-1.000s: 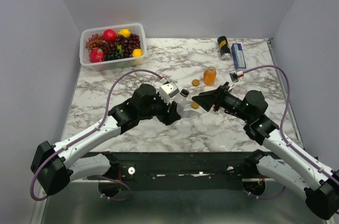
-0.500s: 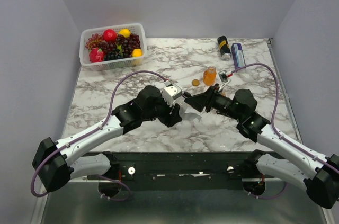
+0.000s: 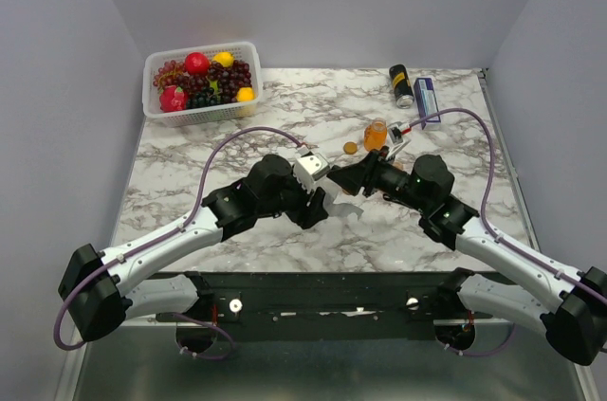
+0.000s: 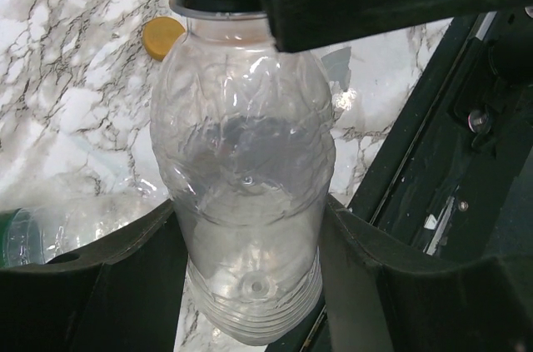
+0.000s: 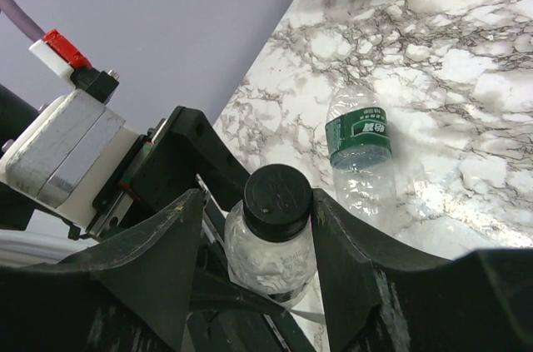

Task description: Unscrew the bottle caps

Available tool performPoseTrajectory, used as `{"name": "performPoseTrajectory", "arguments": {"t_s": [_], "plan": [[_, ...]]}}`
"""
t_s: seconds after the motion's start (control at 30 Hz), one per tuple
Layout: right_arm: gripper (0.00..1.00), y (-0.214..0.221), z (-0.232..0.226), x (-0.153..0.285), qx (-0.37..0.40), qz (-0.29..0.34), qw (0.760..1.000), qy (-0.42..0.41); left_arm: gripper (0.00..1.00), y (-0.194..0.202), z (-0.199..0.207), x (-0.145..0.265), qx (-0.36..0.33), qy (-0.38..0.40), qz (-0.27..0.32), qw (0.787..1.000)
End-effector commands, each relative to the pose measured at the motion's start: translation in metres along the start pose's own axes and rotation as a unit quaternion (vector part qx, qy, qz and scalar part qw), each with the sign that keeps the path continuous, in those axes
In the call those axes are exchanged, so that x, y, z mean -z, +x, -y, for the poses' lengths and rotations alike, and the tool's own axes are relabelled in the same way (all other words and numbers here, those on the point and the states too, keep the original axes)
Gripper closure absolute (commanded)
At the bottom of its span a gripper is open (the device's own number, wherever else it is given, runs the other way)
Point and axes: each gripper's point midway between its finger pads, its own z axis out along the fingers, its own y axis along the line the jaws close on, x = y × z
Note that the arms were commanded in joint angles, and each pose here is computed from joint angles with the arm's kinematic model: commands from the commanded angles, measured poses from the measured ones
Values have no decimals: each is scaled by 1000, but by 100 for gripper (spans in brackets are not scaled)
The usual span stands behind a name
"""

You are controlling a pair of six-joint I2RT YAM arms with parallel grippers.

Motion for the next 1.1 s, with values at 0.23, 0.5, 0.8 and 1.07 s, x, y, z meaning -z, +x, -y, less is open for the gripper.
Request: {"name": "performPoseTrajectory", "arguments": {"t_s": [0.23,0.5,0.8,1.07], "plan": [[40,-14,-20,-9,17,15,999,-23,68,-5,0,-2,-10,-6,-4,1000],[40,-10,-23,-17,16,7,999,-29,68,-3,2,-2,-12,-2,-6,1000],[63,-8,-16,-18,27,6,1000,-14,68,-4,7,-1,-16,10,-2,1000],[72,-11,-24,-8,84,-20,993,-84,67,-9,47,7,-28,136,14,990]]}}
